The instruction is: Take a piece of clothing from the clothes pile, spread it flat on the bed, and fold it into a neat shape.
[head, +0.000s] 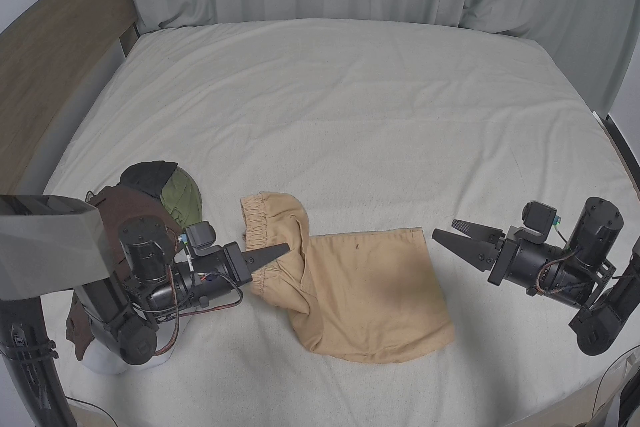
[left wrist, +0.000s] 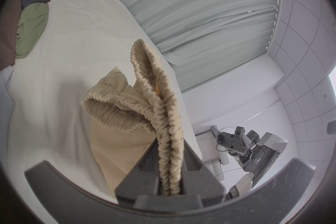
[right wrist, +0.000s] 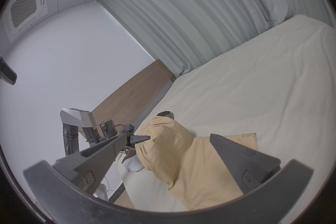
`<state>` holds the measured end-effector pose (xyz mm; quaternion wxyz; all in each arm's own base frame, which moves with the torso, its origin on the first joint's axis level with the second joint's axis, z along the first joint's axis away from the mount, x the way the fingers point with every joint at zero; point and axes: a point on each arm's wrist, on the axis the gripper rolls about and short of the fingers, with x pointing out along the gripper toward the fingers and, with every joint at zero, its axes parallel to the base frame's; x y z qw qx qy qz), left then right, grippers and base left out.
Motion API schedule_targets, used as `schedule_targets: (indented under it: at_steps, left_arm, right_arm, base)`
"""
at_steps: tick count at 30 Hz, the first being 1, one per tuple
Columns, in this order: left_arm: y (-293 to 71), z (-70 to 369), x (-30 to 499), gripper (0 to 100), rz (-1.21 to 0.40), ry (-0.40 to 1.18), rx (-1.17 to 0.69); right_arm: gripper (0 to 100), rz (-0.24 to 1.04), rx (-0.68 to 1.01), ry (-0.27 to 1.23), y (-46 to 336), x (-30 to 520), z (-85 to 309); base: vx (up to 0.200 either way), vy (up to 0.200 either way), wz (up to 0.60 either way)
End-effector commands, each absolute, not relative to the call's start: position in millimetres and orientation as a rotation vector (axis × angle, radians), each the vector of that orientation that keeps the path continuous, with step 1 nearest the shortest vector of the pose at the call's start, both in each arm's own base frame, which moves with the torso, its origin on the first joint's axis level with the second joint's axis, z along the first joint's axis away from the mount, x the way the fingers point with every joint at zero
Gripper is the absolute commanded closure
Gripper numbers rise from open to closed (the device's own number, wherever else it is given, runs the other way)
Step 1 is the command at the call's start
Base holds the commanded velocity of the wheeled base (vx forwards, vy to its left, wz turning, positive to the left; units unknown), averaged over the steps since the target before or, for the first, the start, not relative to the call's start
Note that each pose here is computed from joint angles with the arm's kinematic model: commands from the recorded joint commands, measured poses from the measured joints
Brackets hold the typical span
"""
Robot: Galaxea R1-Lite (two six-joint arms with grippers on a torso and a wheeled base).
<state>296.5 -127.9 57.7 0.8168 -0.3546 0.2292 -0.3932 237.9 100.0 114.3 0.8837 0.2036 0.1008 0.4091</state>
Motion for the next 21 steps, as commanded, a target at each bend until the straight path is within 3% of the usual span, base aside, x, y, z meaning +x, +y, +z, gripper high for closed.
schedule_targets:
  at_steps: [1,10,16,21]
  left_arm:
    - [-137,58,295,100,-0.865,0.494,-0.752]
    - [-154,51,289,100,-0.906,0.536,-0.745]
    - [-180,25,284,100,-0.948,0.627,-0.723]
    - [-195,12,292,100,-0.908,0.607,-0.719]
  right_arm:
    - [0,0.85,0.424,0.197,98,238,117]
    - [0,0.85,0.423,0.188,98,239,119]
    - [0,0.849,0.425,0.188,98,239,119]
    - [0,0.849,0.425,0.188,98,239,119]
  base:
    - [0.0,0.0,0.0]
    - [0.0,0.0,0.0]
    - [0.0,0.0,0.0]
    - [0.0,0.0,0.0]
